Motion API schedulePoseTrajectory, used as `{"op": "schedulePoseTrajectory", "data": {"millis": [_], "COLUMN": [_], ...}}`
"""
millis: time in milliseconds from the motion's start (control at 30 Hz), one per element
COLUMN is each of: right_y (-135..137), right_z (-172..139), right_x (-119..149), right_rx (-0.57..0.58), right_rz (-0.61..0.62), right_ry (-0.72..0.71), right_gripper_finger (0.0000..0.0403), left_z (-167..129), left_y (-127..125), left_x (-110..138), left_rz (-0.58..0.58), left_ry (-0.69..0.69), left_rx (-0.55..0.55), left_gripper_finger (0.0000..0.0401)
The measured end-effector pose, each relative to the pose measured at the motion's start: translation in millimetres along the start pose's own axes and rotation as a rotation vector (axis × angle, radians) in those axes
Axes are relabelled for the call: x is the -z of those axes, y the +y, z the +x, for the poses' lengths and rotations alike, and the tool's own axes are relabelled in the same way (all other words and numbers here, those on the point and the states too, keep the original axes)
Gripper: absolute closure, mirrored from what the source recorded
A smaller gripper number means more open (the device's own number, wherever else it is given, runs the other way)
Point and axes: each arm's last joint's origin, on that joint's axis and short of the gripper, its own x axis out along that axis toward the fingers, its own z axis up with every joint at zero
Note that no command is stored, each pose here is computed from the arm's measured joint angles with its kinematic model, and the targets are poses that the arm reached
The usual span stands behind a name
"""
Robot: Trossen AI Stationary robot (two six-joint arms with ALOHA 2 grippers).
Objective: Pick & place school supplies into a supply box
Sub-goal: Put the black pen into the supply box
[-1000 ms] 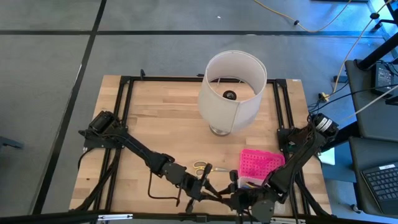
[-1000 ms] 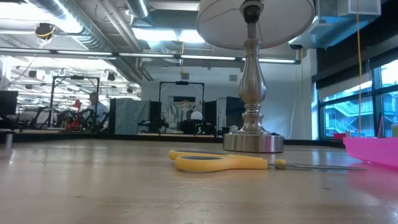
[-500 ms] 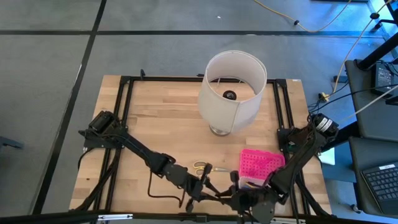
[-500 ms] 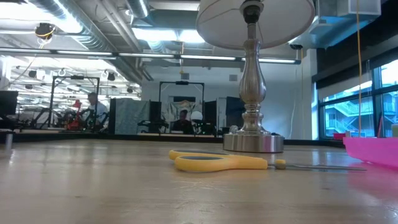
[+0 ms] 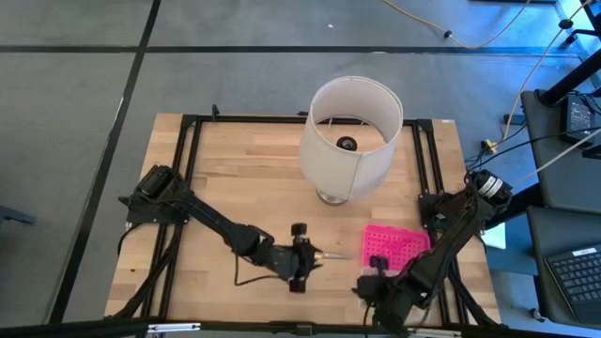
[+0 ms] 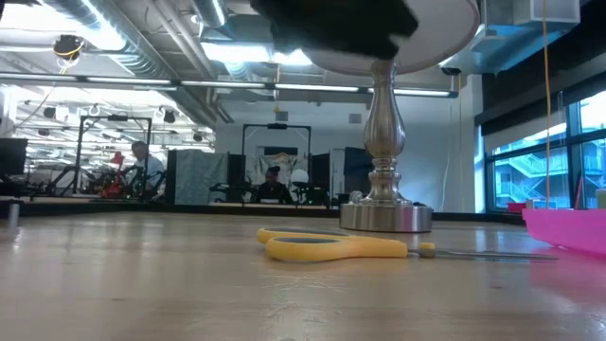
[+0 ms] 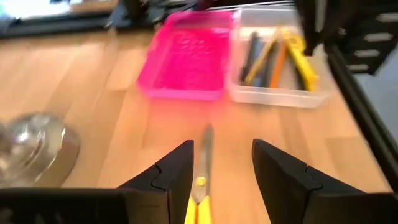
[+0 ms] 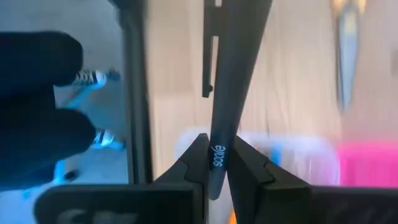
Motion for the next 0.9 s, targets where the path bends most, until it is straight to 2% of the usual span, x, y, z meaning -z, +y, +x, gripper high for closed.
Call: {"op": "schedulePoseTrajectory", "data": {"millis": [100, 267, 433, 567, 900], "right_y": [-4.8, -12.0, -24.2, -34.1, -43.6], "right_z": [-0.4, 3.9, 18.7, 27.6, 34.7], "right_x": [6.5, 18.7, 36.1, 47.9, 59.4], "right_rx": [0.019, 0.029, 0.044, 0.078, 0.095], "right_rz": [0.120, 0.224, 0.248, 0.291, 0.294], "right_ry": [0.116, 0.290, 0.407, 0.470, 0.546], "right_gripper_finger": [0.0359, 0.0357, 0.0357, 0.0352, 0.0351], "left_z": [6.2, 13.9, 15.3, 14.5, 13.6], "left_y": [13.5, 33.1, 39.9, 37.8, 35.8], "left_x": [1.7, 7.4, 11.4, 12.3, 14.3], "left_rz": [-0.072, -0.167, -0.203, -0.200, -0.199], "left_ry": [0.050, 0.155, 0.203, 0.215, 0.240], "left_rx": [-0.008, 0.000, -0.023, -0.002, 0.025], "left_gripper_finger": [0.0248, 0.0251, 0.0249, 0.0252, 0.0249]}}
